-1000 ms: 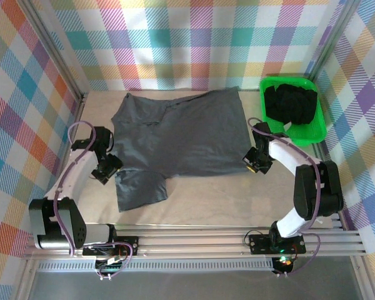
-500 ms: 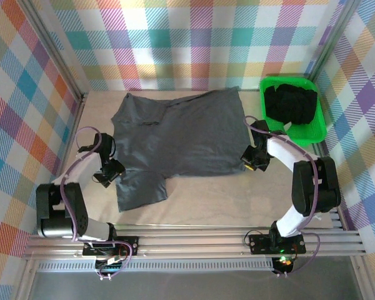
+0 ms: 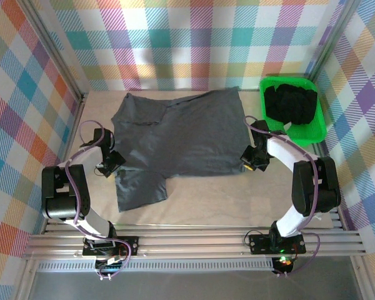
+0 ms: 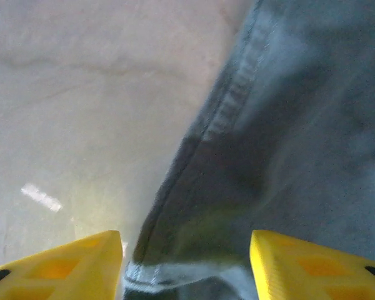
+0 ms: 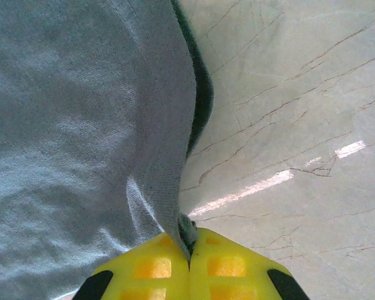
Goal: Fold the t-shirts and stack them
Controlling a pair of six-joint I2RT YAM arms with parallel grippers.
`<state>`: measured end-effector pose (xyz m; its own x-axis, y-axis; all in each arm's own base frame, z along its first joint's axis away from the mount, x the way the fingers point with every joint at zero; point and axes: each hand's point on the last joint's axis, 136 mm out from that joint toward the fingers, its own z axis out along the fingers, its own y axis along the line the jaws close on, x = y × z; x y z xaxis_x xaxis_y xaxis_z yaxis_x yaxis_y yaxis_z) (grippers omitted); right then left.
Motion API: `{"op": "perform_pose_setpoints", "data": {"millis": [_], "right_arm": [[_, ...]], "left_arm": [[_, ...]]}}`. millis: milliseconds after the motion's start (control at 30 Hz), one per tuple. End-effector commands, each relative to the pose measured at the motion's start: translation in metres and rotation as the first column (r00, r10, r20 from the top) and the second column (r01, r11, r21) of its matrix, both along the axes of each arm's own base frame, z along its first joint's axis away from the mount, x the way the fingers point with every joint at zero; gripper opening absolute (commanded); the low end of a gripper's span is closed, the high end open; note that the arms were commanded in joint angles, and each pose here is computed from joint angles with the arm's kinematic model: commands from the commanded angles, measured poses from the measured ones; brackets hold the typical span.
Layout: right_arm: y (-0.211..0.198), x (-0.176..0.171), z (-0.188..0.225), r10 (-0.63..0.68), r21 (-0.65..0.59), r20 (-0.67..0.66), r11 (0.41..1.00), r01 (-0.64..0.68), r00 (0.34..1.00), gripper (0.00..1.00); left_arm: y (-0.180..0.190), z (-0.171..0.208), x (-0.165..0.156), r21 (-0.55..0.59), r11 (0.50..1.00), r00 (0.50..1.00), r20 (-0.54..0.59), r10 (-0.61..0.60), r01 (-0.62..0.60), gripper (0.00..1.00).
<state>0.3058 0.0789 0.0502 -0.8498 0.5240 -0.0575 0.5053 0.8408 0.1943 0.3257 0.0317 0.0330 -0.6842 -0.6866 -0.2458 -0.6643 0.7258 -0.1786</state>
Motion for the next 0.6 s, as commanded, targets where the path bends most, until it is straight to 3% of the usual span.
{"op": "perform_pose_setpoints", "data": {"millis": [0,100,333,567], "right_arm": [[0.004,0.005,0.010,0.007,0.016,0.022,1.000,-0.008,1.000,0.00],[0.005,0.009,0.013,0.006,0.017,0.028,1.000,-0.007,1.000,0.00],[0.005,0.014,0.015,-0.002,0.019,0.032,1.000,0.001,0.999,0.00],[0.009,0.019,0.018,0.012,0.036,0.056,0.999,-0.014,0.998,0.00]], "left_arm": [[0.000,-0.003,0.013,-0.014,0.999,0.999,0.015,-0.030,0.030,0.51],[-0.005,-0.016,0.003,-0.041,0.998,0.999,-0.033,-0.039,0.038,0.45],[-0.001,-0.020,-0.020,-0.020,1.000,0.996,-0.085,-0.002,0.000,0.41],[-0.003,-0.002,-0.011,-0.036,0.999,0.999,-0.045,0.014,-0.016,0.00]]}}
